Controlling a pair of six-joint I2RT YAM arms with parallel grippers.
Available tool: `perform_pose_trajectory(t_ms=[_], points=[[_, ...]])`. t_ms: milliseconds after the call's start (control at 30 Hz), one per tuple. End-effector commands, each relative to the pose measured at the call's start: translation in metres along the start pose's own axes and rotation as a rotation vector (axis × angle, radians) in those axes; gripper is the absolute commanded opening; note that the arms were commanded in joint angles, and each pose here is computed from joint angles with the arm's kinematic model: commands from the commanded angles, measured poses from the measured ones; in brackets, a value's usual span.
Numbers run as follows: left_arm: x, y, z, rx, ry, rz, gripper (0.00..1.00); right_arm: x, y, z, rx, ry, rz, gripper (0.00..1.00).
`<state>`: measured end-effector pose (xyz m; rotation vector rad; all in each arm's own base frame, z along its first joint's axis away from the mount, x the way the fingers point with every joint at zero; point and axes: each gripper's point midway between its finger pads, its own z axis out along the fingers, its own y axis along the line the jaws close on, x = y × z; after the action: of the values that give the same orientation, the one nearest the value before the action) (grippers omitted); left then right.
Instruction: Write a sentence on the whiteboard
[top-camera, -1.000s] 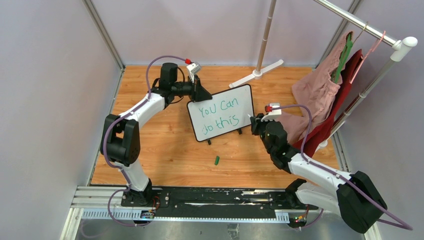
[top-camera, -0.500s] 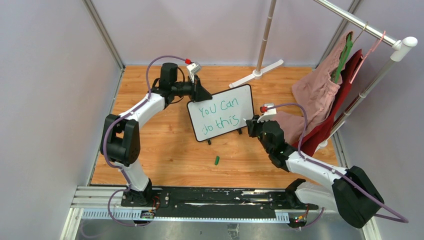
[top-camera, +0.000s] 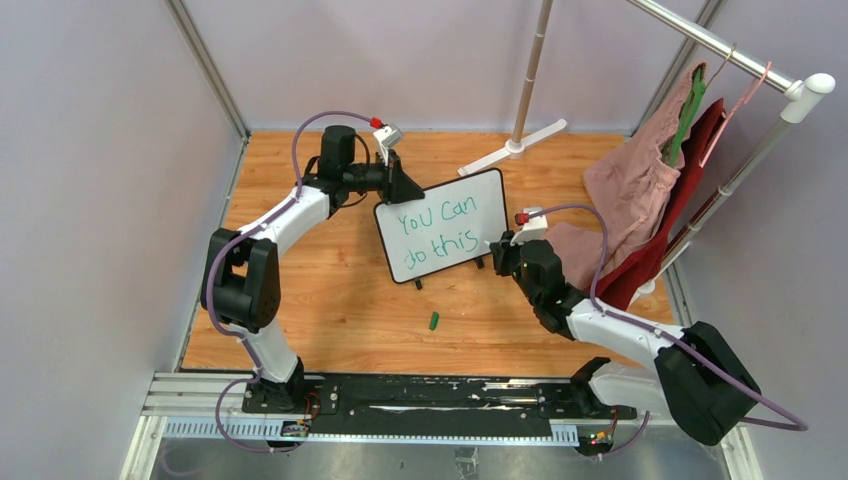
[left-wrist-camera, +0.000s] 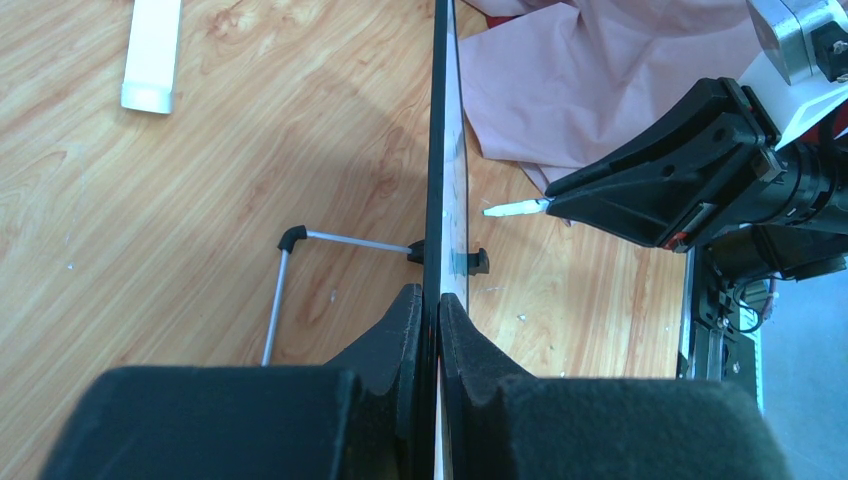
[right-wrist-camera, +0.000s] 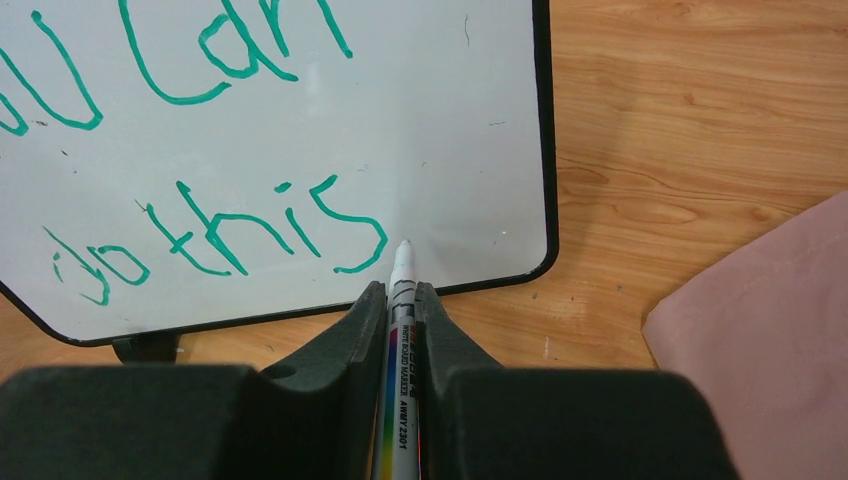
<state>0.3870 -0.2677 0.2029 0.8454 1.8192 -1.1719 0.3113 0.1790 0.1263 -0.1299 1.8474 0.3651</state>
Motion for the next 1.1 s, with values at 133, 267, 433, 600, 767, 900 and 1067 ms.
perform_pose_trajectory(t_ms=[133, 267, 433, 600, 767, 900, 1067], points=[[0.048, -0.001, 0.011, -0.009, 0.121, -0.099, 0.00, -0.015, -0.002, 0.007, 0.019, -0.035, 0.023, 0.00], [0.047, -0.001, 0.011, -0.008, 0.121, -0.099, 0.00, -0.014, -0.002, 0.009, 0.024, -0.032, 0.024, 0.00], [0.047, -0.001, 0.011, -0.009, 0.121, -0.098, 0.00, -0.013, -0.003, 0.011, 0.030, -0.030, 0.021, 0.00], [0.047, -0.001, 0.011, -0.008, 0.120, -0.098, 0.00, -0.012, -0.003, 0.013, 0.035, -0.031, 0.022, 0.00], [0.048, -0.001, 0.011, -0.008, 0.121, -0.099, 0.00, -0.012, -0.004, 0.014, 0.042, -0.036, 0.024, 0.00], [0.048, -0.001, 0.011, -0.009, 0.122, -0.099, 0.00, -0.012, -0.005, 0.015, 0.046, -0.038, 0.025, 0.00], [0.048, -0.001, 0.011, -0.008, 0.122, -0.099, 0.00, -0.011, -0.005, 0.016, 0.049, -0.039, 0.027, 0.00]])
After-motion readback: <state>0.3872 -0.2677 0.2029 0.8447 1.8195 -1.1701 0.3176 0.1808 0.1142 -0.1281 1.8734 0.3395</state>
